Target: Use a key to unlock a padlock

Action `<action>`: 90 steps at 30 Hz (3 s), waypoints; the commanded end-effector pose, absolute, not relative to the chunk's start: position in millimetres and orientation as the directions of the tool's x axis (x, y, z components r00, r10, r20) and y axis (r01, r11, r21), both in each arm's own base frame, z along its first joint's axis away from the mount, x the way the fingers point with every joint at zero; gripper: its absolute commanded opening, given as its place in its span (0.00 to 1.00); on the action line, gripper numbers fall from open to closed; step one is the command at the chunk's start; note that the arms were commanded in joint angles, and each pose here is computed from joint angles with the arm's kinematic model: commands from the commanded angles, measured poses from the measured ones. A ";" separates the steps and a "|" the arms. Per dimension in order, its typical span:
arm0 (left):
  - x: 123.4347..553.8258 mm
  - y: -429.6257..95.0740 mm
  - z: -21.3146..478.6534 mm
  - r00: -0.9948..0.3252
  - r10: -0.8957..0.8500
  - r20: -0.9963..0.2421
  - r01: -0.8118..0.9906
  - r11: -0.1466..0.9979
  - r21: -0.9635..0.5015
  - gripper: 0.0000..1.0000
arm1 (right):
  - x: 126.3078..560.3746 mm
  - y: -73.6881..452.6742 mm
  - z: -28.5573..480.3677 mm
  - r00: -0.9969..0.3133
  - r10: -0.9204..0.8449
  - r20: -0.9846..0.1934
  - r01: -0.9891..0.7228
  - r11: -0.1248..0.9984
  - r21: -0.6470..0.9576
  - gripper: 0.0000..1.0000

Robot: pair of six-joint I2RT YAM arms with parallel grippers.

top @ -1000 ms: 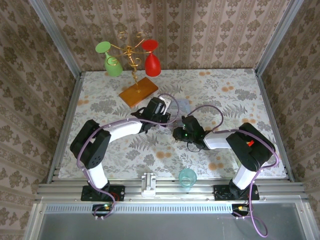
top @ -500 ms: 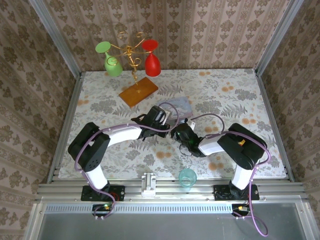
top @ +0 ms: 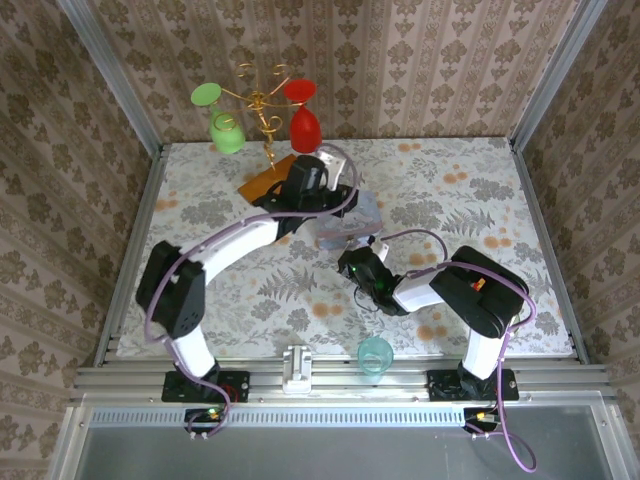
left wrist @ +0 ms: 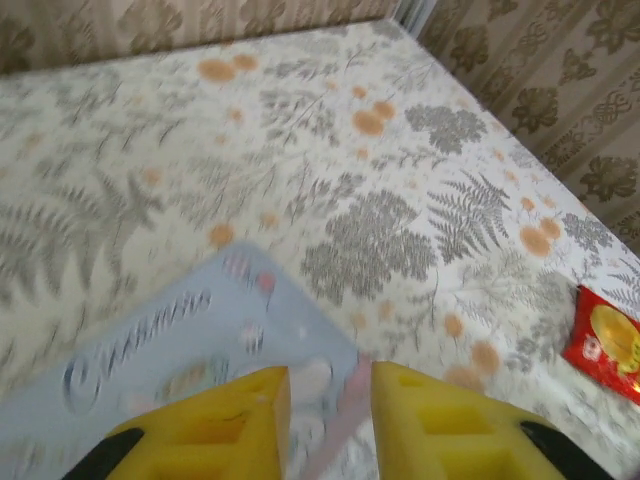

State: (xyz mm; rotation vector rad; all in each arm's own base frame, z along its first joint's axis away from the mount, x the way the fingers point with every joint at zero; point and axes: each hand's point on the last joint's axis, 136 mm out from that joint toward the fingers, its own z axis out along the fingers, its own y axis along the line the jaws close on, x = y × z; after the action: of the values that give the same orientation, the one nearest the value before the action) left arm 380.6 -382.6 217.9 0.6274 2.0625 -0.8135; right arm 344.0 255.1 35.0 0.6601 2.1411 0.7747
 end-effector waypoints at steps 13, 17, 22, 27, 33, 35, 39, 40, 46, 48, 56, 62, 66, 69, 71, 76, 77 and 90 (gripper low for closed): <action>374.8 -377.8 66.8 -0.597 0.497 -0.630 0.698 0.709 -0.102 0.32 | 360.0 258.9 49.0 -0.463 0.760 -0.457 0.196 0.590 0.783 0.00; 358.9 -366.0 39.2 -0.627 0.504 -0.594 0.687 0.717 -0.117 0.28 | 370.1 258.4 59.9 -0.396 0.797 -0.457 0.163 0.550 0.819 0.00; 341.9 -351.8 18.5 -0.641 0.517 -0.568 0.689 0.713 -0.129 0.26 | 382.8 260.4 86.8 -0.337 0.794 -0.506 0.112 0.567 0.816 0.00; 328.3 -338.6 0.3 -0.665 0.511 -0.544 0.676 0.722 -0.149 0.21 | 381.8 240.3 103.8 -0.262 0.803 -0.535 0.118 0.577 0.808 0.00; 320.8 -328.4 -14.4 -0.683 0.507 -0.526 0.664 0.732 -0.157 0.16 | 383.3 215.6 98.0 -0.243 0.818 -0.522 0.149 0.563 0.813 0.00; 319.3 -325.7 -17.1 -0.684 0.513 -0.519 0.664 0.733 -0.150 0.16 | 383.1 212.7 97.7 -0.252 0.803 -0.540 0.150 0.584 0.798 0.00; 315.8 -317.0 -26.3 -0.693 0.514 -0.506 0.655 0.742 -0.144 0.14 | 380.2 201.3 106.5 -0.247 0.750 -0.614 0.147 0.655 0.741 0.00; 314.2 -315.6 -27.9 -0.696 0.507 -0.508 0.652 0.743 -0.151 0.13 | 379.8 195.8 106.7 -0.246 0.743 -0.622 0.152 0.663 0.733 0.00; 312.6 -314.3 -25.1 -0.703 0.485 -0.520 0.642 0.747 -0.171 0.13 | 385.8 182.9 97.2 -0.397 0.687 -0.609 0.149 0.703 0.696 0.00; 314.5 -315.9 -17.6 -0.703 0.475 -0.529 0.640 0.748 -0.178 0.13 | 382.2 172.1 88.5 -0.484 0.651 -0.585 0.180 0.728 0.661 0.00; 334.7 -310.8 23.1 -0.671 0.454 -0.587 0.643 0.750 -0.155 0.15 | 325.9 168.9 73.2 -0.923 0.237 -0.304 0.019 0.817 0.577 0.00; 351.7 -312.5 59.8 -0.631 0.430 -0.646 0.653 0.743 -0.143 0.16 | 299.9 170.8 55.9 -0.985 0.158 -0.073 0.066 0.724 0.687 0.00; 356.2 -320.2 71.9 -0.618 0.419 -0.665 0.664 0.732 -0.155 0.18 | 300.3 161.4 47.4 -0.984 0.169 -0.048 0.099 0.755 0.648 0.00; 356.8 -327.7 79.2 -0.618 0.397 -0.679 0.668 0.721 -0.187 0.19 | 291.1 153.9 37.6 -0.990 0.143 0.010 0.119 0.786 0.607 0.00; 357.4 -329.6 84.8 -0.615 0.388 -0.687 0.669 0.718 -0.193 0.20 | 286.6 146.5 30.2 -0.989 0.147 0.025 0.135 0.808 0.573 0.00; 355.3 -326.2 99.7 -0.606 0.367 -0.706 0.663 0.724 -0.193 0.22 | 275.3 130.6 16.0 -0.985 0.148 0.090 0.173 0.842 0.511 0.07; 353.7 -325.0 102.5 -0.604 0.364 -0.709 0.663 0.723 -0.194 0.22 | 276.3 128.7 14.9 -0.985 0.149 0.090 0.174 0.846 0.504 0.11; 343.7 -319.0 133.1 -0.579 0.317 -0.752 0.666 0.716 -0.211 0.24 | 279.8 103.6 19.4 -0.985 0.167 0.050 0.174 0.922 0.345 0.32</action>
State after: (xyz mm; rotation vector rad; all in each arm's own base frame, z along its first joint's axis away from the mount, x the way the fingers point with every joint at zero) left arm 347.1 -323.5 126.3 0.7658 2.2006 -0.6100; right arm 286.6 123.4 17.0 0.2592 3.0474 0.7565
